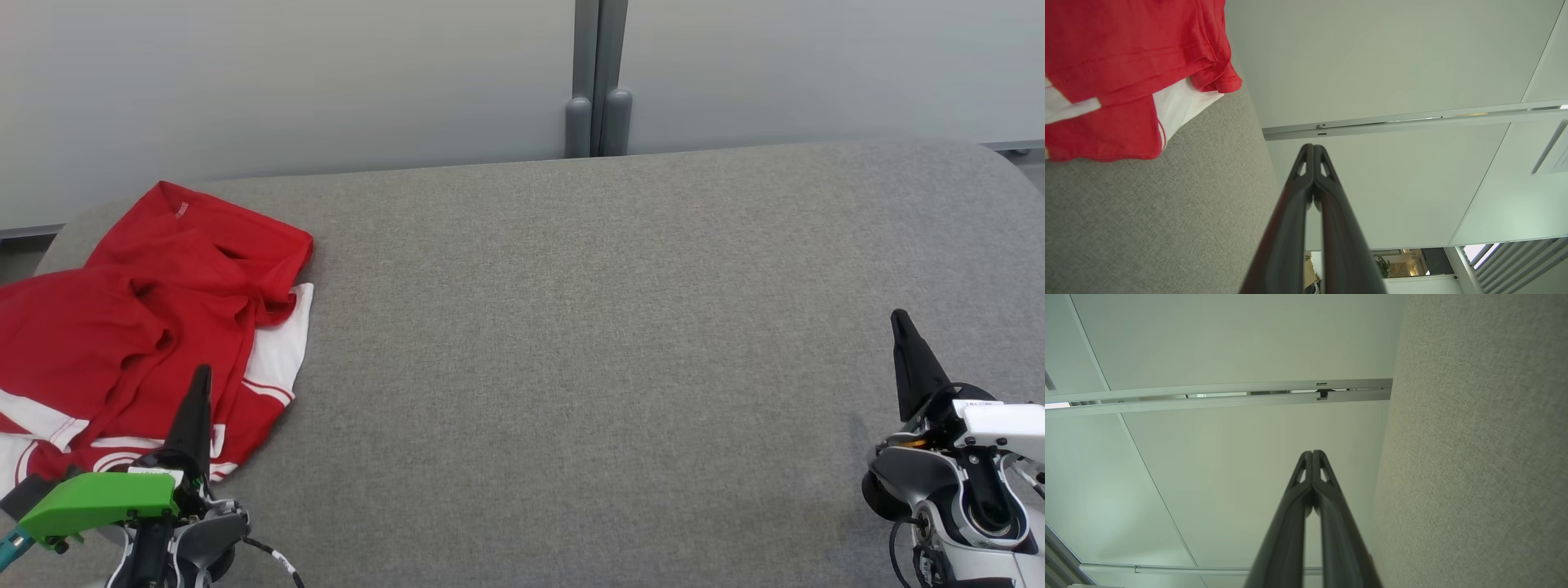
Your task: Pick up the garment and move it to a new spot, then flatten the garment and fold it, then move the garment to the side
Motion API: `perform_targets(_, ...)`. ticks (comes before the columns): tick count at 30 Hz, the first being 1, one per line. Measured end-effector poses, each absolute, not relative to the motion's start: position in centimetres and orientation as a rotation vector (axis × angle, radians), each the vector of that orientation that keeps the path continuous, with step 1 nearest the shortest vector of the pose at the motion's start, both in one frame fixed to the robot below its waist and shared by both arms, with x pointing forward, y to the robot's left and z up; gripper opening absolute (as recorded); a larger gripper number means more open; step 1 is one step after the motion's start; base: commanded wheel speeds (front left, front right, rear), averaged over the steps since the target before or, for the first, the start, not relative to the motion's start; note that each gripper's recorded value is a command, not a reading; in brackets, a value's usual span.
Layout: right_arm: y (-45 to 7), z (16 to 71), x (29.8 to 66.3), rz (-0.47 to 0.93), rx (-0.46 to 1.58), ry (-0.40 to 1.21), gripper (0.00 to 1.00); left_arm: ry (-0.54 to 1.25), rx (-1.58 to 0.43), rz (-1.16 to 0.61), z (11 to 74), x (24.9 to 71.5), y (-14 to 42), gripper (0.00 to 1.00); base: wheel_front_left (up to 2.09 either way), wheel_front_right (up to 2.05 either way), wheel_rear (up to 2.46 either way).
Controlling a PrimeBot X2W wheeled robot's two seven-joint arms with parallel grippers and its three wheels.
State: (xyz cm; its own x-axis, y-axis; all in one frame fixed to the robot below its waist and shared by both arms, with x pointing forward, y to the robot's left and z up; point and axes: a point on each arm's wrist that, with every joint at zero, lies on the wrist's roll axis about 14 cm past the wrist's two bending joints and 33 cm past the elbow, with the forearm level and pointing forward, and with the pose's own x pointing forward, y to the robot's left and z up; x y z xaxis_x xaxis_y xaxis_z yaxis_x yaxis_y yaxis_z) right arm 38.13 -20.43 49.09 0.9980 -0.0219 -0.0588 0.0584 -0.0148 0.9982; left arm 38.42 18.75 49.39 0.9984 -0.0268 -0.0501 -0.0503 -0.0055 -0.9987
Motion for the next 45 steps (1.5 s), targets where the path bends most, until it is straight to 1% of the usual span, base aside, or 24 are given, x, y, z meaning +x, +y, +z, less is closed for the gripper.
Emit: perform_targets(45, -20.43, 49.10, 38.13, -0.064, 1.584, 0.028, 0.00, 0.060, -1.576, 0.019, 49.39, 38.42, 18.75, 0.00, 0.00, 0.00, 0.00)
